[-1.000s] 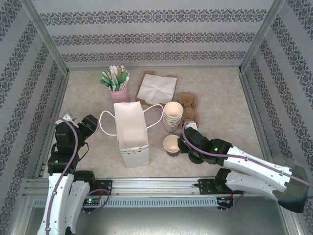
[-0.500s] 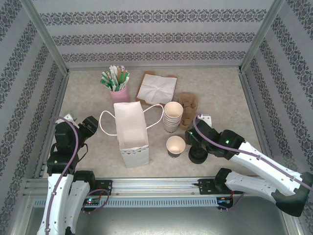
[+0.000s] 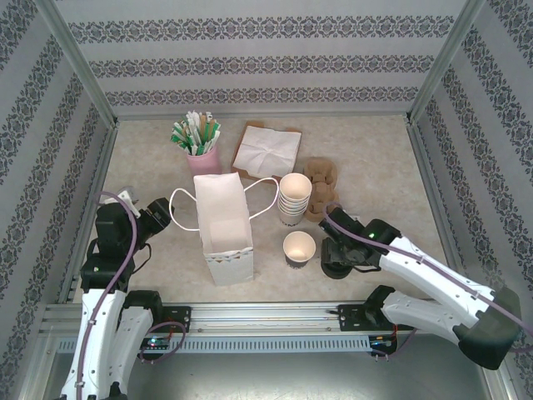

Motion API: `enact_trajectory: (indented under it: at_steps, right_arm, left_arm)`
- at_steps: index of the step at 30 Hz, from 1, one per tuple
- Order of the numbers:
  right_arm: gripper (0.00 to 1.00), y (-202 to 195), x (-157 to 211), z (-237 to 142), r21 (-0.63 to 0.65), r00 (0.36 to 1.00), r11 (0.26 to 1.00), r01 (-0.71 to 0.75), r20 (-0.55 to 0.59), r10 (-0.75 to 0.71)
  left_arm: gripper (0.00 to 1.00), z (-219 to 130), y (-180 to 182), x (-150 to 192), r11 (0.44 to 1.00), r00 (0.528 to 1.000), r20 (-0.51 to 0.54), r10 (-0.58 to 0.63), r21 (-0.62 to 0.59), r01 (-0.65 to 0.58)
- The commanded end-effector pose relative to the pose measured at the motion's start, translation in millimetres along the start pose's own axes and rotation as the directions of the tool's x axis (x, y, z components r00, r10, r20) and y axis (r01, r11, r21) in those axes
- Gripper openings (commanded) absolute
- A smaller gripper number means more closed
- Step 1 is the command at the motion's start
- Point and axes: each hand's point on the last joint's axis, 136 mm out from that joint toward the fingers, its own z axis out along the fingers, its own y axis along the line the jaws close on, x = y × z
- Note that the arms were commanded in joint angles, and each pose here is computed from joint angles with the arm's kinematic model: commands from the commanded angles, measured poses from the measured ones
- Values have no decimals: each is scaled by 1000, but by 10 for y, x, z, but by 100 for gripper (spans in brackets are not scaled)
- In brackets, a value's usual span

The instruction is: Pack the takeout coffee

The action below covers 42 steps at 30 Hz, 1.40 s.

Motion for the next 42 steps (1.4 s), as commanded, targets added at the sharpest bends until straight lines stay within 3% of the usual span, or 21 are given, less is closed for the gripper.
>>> enact_trajectory:
  at_steps: [1,36,42]
  right_arm:
    - [73,-15,46,104,15,999,1000,-15,-30,15]
    - [77,-43,58,341,85,998,996,4,-67,2]
    - [70,-59,49,331,90,998,996,-6,-58,12]
  left_arm:
    - [62,-31,-33,8,1000,1000,-10,15,16,-14]
    - [63,-33,-15,42,1000,1000,-17,4,15,-4]
    - [63,-34,-15,40,1000,1000,-15,1,15,-1]
